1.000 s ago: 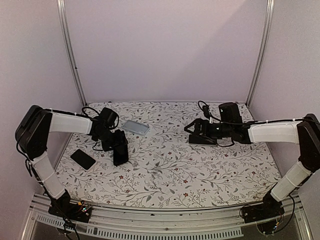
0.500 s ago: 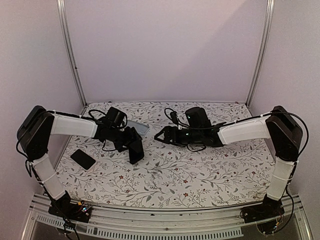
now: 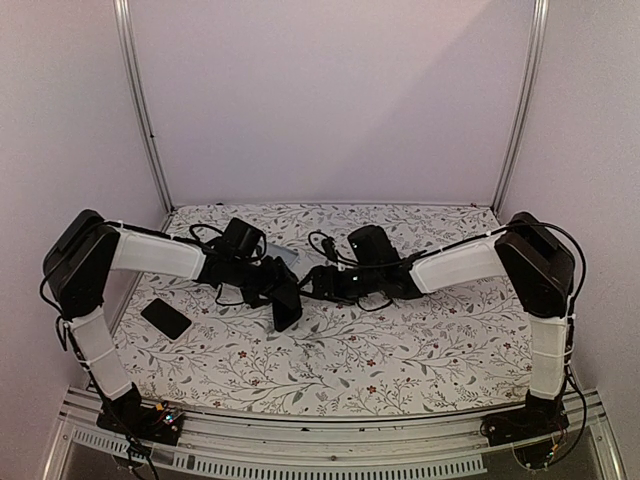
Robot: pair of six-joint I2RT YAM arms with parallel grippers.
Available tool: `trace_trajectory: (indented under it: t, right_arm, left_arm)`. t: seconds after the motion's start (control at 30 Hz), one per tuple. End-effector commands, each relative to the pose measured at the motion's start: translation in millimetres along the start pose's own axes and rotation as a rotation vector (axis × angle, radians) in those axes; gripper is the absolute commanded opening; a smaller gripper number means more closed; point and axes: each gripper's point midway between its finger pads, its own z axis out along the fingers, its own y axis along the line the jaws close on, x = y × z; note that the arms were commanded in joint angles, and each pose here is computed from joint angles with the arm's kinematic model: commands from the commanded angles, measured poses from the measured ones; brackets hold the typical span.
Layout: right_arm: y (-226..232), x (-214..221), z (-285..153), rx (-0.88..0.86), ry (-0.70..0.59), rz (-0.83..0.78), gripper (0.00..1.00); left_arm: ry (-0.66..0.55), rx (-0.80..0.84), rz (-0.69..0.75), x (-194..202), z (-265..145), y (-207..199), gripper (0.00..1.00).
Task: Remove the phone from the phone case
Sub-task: Pass from the left arm to the right
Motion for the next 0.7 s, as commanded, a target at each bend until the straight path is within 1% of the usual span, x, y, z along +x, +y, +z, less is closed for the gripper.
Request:
trace_trajectory:
  t: [0.0,0.4,0.57,0.67]
  right_arm:
    - [-5.4,13.2,13.9,-0.002,0.046,0.011,0.84]
    - [-1.6,29.0,22.1,-0.032,0.102,0.03,0.79]
    - [-5.4,33.7,24.1,-0.026,0.113,0.059,0.74]
    - [-4.3,31.3,22.8,-0.023,0.105,0.067,0.66]
  left_arm:
    - [-0.032,0.125,0.021,-9.3,-1.2,-41.6,0.45]
    - [-0.006,0.139,0.037,-2.0,10.9,-54.0,0.46]
    - [-0.015,0.151,0.036,-3.5,9.4,-60.5,0.46]
    - [-0.014,0.153,0.042,-3.2,8.8,-61.4,0.46]
